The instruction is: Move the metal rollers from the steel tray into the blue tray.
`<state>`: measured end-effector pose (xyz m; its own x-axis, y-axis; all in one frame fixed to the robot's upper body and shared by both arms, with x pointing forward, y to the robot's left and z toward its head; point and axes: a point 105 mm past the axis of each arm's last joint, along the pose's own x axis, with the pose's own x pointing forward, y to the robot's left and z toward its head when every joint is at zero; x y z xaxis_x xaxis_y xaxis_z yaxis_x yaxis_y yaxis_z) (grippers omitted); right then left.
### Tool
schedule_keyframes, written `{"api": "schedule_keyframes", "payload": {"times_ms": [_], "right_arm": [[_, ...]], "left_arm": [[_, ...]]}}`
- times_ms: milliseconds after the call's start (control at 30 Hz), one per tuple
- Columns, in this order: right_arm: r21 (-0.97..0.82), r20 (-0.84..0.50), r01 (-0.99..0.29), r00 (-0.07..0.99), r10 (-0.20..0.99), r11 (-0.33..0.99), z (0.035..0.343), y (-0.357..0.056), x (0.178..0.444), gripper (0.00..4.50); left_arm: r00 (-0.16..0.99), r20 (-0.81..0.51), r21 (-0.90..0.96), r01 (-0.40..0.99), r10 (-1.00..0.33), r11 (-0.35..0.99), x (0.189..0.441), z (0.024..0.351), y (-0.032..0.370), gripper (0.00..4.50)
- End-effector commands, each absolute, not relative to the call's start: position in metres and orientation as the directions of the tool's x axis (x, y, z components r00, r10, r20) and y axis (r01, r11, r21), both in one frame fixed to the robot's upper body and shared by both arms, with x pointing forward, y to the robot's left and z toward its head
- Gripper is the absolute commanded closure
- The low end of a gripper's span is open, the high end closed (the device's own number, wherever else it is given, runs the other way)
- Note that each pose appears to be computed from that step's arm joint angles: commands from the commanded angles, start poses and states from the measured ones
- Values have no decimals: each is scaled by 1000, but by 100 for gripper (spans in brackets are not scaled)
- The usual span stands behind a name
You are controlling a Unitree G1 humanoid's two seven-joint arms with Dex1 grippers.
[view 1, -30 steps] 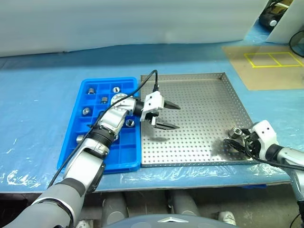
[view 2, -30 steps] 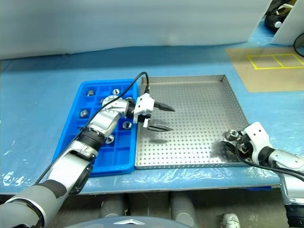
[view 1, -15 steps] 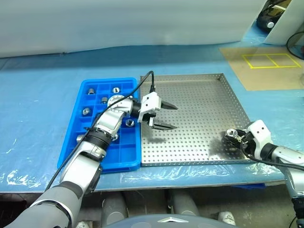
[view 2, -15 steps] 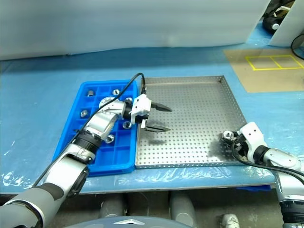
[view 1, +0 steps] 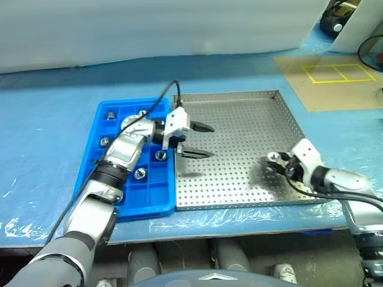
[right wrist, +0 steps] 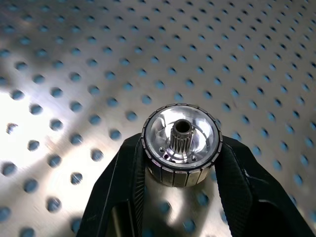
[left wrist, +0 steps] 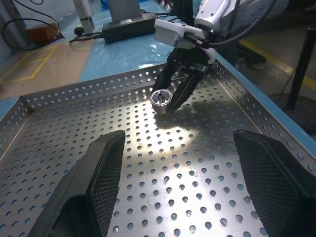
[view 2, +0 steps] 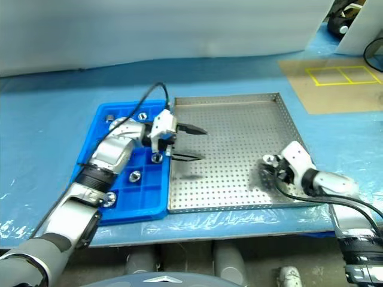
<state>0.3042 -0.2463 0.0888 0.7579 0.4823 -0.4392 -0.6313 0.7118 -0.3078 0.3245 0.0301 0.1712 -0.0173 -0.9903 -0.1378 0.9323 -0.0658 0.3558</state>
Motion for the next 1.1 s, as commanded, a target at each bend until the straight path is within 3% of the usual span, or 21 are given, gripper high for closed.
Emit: {"api": "schedule_keyframes", "payload": {"times_ms": [33,233,433,767,1100], "right_arm": [[-386,-394,-750,661,638,538,121,-200,309,288],[-412,-442,-880,418,793,234,125,-142,301,288],[-477,-428,-879,231,874,-2,137,-89,299,288],[-439,-359,-875,-39,933,-205,137,-24,276,288],[-416,-300,-875,-125,946,-248,132,11,267,288]], "left_arm": [[0,-102,361,932,-995,-37,319,196,55,81],[138,-145,360,930,-980,78,321,198,93,81],[228,-153,365,917,-962,159,308,198,109,81],[330,-201,328,910,-922,254,283,188,133,81],[368,-224,317,903,-902,290,273,188,141,81]]}}
